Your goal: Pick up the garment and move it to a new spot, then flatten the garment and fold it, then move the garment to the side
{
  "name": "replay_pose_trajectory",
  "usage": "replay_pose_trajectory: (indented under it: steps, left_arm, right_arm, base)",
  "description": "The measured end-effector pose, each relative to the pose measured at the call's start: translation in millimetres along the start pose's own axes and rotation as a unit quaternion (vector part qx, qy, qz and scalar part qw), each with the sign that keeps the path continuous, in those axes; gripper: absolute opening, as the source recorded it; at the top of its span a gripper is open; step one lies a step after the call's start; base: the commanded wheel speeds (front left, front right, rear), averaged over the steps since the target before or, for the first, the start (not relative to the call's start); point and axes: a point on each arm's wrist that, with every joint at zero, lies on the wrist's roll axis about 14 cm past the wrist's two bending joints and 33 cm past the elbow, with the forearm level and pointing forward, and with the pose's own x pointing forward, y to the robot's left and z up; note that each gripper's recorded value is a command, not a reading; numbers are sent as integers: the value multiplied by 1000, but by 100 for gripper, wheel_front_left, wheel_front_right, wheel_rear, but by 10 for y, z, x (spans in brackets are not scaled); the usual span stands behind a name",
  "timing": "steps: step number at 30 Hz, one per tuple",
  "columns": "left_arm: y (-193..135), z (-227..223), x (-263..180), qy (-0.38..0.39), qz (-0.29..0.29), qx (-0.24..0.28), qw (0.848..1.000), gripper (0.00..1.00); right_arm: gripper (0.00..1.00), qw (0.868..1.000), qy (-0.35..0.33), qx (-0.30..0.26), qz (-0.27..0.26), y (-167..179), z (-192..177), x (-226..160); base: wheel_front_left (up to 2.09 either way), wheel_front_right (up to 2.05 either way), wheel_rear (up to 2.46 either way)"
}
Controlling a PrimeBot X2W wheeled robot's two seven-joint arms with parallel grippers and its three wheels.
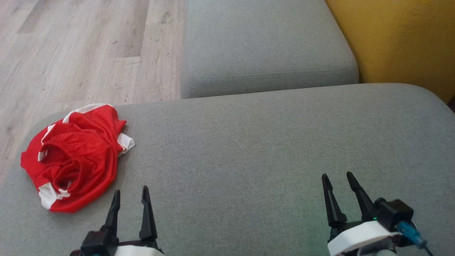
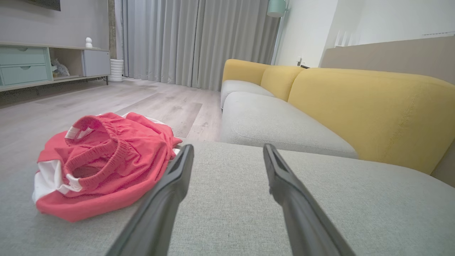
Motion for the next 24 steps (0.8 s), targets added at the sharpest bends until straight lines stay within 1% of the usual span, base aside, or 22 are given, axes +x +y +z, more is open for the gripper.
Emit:
replay_pose_trajectory:
  steps: [7, 16, 24]
  left_arm:
    - [-104, 20, -15, -10, -21, 39, 999, 100]
    - [-114, -21, -95, -15, -29, 81, 996, 100]
    - [-76, -114, -113, 0, -24, 85, 996, 100]
  right_arm:
    - [100, 999, -2, -42, 6, 14, -9, -40]
    - [100, 995, -6, -93, 25, 94, -12, -58]
    - [100, 995, -3, -93, 26, 96, -30, -55]
  base:
    - [0, 0, 0]
    - [0, 0, 0]
    - [0, 0, 0]
